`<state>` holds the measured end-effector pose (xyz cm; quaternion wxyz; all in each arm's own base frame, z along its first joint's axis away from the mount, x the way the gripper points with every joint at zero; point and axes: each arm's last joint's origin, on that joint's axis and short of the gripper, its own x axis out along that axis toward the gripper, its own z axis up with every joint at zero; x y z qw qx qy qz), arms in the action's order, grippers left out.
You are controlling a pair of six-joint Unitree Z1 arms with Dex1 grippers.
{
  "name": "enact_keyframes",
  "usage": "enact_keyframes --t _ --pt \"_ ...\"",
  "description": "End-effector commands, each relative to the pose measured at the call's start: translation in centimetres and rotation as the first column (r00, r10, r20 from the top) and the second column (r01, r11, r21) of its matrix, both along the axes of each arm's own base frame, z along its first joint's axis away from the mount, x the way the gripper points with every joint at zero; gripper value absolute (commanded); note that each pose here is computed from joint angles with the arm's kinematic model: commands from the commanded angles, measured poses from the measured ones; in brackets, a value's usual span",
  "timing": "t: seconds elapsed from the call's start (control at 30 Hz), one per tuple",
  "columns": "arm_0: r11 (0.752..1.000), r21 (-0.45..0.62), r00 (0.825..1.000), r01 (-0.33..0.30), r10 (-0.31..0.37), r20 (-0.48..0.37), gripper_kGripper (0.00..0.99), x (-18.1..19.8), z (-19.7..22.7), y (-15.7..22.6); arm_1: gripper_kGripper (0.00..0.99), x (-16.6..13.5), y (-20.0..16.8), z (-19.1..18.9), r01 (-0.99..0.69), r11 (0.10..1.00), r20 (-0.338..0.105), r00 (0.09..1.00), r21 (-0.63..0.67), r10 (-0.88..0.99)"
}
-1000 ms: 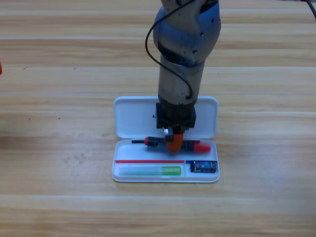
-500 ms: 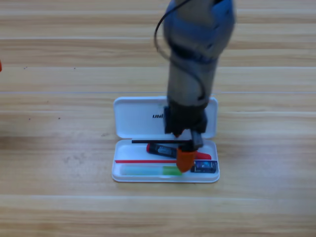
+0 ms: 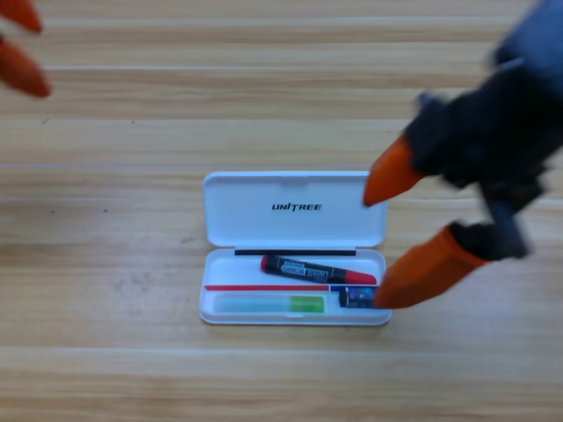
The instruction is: Clean up eraser and pencils
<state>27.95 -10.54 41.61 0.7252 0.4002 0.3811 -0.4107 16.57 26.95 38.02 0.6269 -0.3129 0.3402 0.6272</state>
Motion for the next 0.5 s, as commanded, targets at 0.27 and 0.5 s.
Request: enact_keyframes --t 0.27,0.5 --pt "0.994 -0.11 0.993 -0.01 -0.003 -0.118 0.83 11.2 -6.7 -4.3 0.945 -4.1 -4.3 2.3 -0.008 0.982 -0.032 0.999 0.188 0.014" --pt "0.988 -0.155 0.977 0.026 -0.058 -0.206 0.244 15.2 -11.6 -6.2 0.945 -4.6 -5.1 3.2 0.004 0.977 -0.023 1.0 0.213 0.0"
